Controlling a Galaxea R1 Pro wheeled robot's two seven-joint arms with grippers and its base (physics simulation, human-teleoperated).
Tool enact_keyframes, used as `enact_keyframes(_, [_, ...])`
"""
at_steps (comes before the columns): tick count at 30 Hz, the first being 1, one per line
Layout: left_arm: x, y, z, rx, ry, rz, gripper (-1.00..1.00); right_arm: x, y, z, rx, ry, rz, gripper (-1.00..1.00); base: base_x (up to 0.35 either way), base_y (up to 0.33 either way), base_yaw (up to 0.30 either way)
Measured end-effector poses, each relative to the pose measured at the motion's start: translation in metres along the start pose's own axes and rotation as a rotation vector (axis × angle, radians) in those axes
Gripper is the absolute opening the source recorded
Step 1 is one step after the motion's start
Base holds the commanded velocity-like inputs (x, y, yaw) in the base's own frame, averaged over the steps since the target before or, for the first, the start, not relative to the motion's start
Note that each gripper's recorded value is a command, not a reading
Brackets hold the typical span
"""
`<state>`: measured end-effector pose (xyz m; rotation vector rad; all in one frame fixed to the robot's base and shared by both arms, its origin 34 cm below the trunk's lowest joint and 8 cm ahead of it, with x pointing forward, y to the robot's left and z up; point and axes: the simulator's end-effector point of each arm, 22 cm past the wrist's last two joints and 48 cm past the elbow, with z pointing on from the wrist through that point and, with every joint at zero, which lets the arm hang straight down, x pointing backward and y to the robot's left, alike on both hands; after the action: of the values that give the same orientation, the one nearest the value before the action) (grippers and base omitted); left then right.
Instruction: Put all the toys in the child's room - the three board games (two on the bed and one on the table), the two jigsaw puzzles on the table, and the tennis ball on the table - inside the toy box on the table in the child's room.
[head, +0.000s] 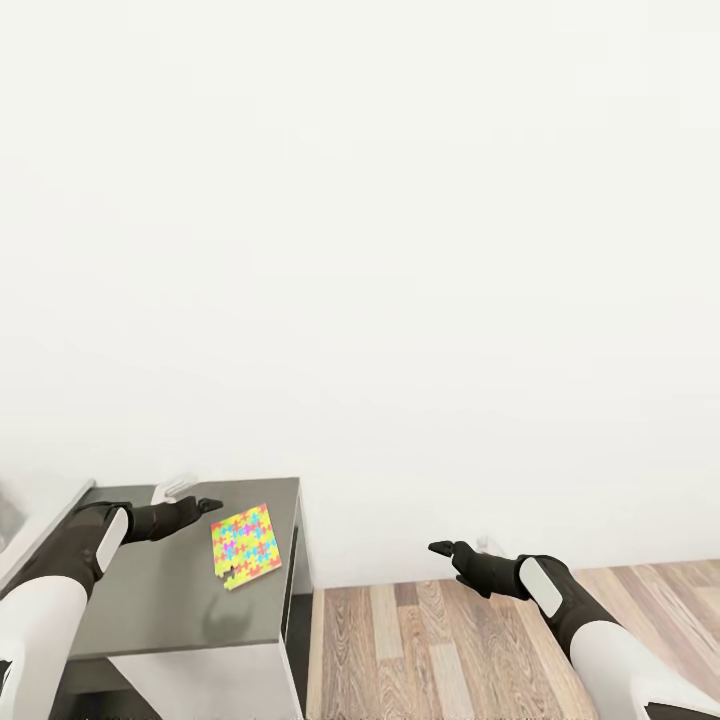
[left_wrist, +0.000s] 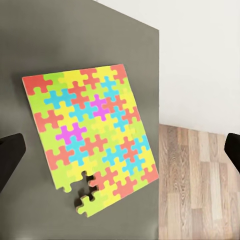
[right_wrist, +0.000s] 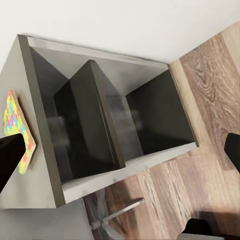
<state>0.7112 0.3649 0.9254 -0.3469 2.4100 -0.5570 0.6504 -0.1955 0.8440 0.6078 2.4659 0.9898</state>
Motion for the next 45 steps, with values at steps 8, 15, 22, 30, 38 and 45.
enact_keyframes(8, [0.005,0.003,0.005,-0.004,0.011,-0.003,1.00,0.003,-0.005,0.003,0.007,0.008,0.007,1.00,0.000,0.000,0.000])
enact_keyframes(15, [0.009,0.006,0.009,-0.008,0.021,-0.006,1.00,0.006,-0.010,0.006,0.013,0.015,0.012,1.00,0.000,0.000,0.000])
enact_keyframes(22, [0.013,0.010,0.013,-0.012,0.031,-0.010,1.00,0.009,-0.014,0.010,0.018,0.022,0.017,1.00,0.000,0.000,0.000])
enact_keyframes(30, [0.018,0.013,0.018,-0.017,0.042,-0.014,1.00,0.012,-0.019,0.013,0.025,0.031,0.024,1.00,0.000,0.000,0.000])
enact_keyframes(38, [0.023,0.017,0.022,-0.022,0.053,-0.018,1.00,0.016,-0.025,0.016,0.031,0.039,0.030,1.00,0.044,0.000,0.000])
enact_keyframes(45, [0.027,0.020,0.025,-0.025,0.061,-0.021,1.00,0.018,-0.029,0.018,0.036,0.044,0.035,1.00,0.034,0.000,0.000])
